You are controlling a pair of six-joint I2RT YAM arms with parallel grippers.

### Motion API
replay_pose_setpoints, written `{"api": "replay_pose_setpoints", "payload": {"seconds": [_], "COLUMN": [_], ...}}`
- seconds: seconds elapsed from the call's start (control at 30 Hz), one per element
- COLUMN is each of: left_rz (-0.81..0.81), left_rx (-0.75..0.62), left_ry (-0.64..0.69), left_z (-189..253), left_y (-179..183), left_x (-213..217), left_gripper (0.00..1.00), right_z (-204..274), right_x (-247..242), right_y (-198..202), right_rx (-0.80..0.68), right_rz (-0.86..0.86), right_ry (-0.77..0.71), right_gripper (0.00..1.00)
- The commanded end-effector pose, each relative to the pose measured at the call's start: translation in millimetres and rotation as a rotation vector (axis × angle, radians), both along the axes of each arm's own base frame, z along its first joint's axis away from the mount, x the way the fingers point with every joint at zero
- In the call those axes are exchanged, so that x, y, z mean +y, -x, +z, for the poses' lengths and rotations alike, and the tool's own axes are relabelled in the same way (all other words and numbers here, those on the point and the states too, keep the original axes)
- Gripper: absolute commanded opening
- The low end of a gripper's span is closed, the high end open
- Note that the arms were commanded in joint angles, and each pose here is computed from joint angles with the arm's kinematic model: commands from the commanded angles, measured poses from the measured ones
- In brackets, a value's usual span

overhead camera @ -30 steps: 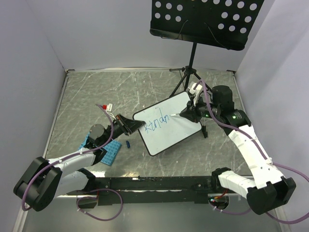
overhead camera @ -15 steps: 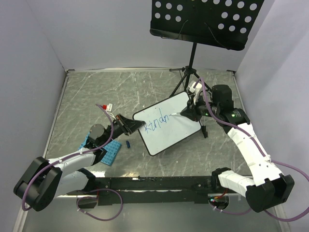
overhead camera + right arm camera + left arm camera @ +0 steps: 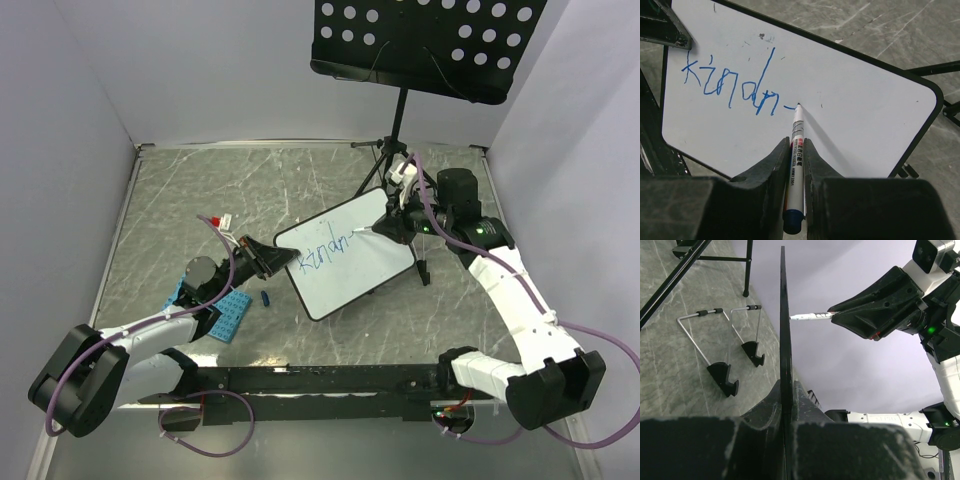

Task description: Write a sentence on the whiteboard

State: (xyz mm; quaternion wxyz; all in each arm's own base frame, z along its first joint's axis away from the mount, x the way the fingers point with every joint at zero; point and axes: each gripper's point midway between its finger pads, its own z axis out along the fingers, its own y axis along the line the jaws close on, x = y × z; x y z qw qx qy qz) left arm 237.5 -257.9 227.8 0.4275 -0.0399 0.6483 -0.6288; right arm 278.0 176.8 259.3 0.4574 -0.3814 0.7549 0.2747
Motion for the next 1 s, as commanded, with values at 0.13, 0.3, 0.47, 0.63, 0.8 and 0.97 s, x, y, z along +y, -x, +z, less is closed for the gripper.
{"api": "replay_pose_setpoints", "payload": {"seconds": [0.13, 0.3, 0.47, 0.63, 0.8, 0.97], "left_rz": [-0.048, -0.046, -0.036, -0.031, -0.023, -0.025], "left_rx": [-0.205, -0.205, -0.205, -0.204, -0.207, -0.206], "left_ry": [0.152, 0.154, 0.151, 0.154, 0.153, 0.152], "left_z": [70, 71, 70, 70, 72, 71], "left_y": [15, 14, 14, 13, 13, 13], "left_x": [1, 1, 2, 3, 3, 4], "left_gripper": [0.01, 0.01, 0.01, 0.01, 0.01, 0.01], "right_z": [24, 17, 5, -1, -8, -12], "right_x": [6, 11, 9, 6, 2, -6], "right_y": [-8, 1, 11, 17, 23, 19], "right_rx": [-0.05, -0.013, 0.015, 0.021, 0.028, 0.017], "right_rz": [0.024, 0.066, 0.086, 0.087, 0.082, 0.038], "right_ry": [-0.043, -0.049, -0.031, -0.014, 0.002, 0.027], "right_gripper": [0.0, 0.0, 0.0, 0.0, 0.0, 0.0]}}
